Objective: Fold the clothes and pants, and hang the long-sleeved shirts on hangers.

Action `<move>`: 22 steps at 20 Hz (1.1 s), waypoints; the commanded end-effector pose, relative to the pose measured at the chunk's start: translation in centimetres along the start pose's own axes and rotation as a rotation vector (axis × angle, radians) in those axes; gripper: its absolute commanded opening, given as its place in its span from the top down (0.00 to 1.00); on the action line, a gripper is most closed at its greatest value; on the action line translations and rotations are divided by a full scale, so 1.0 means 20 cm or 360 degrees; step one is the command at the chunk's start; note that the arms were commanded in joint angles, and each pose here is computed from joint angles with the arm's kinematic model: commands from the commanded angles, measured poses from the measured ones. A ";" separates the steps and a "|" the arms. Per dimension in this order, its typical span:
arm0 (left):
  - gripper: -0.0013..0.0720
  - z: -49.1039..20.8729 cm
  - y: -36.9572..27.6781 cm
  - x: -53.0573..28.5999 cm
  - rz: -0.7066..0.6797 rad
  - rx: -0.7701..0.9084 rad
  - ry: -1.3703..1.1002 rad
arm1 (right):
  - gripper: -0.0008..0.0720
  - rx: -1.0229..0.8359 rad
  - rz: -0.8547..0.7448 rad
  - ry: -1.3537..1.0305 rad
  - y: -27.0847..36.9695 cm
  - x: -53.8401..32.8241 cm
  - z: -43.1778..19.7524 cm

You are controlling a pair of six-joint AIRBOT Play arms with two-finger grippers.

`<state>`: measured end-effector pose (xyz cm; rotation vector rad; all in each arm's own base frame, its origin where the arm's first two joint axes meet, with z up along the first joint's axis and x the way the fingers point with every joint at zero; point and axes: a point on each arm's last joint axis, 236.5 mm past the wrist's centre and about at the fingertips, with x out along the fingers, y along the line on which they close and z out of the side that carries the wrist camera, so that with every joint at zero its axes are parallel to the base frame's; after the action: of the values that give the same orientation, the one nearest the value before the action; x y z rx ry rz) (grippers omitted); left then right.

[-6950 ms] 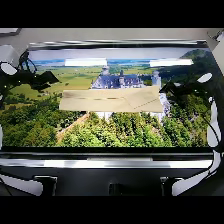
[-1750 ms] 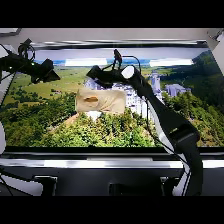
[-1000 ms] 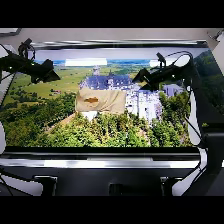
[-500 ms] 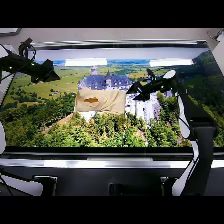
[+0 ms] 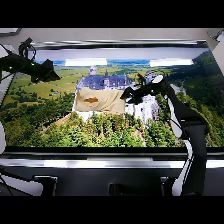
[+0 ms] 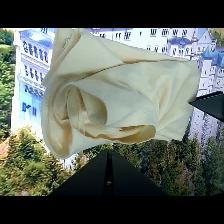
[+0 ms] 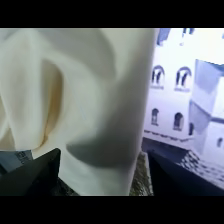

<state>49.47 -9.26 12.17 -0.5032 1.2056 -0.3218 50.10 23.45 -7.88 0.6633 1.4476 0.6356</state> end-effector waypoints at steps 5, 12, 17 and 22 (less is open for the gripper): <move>0.96 0.00 0.00 0.00 0.0001 0.0018 0.0000 | 0.54 -0.0048 -0.0044 -0.0013 0.05 0.15 -0.01; 0.96 0.01 0.01 0.01 0.0000 0.0015 0.0000 | 0.95 -0.0014 0.0071 -0.0325 0.26 -0.16 0.22; 0.96 -0.01 0.00 0.01 -0.0006 0.0014 0.0014 | 0.95 0.0253 0.0219 -0.0970 0.31 -1.07 0.64; 0.96 -0.02 -0.07 0.01 -0.0099 0.0008 0.0027 | 0.95 0.0570 0.0281 -0.1449 0.02 -1.89 0.67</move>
<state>49.40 -9.86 12.28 -0.5130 1.2077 -0.3536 62.67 3.75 13.79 1.0503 0.7898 0.2681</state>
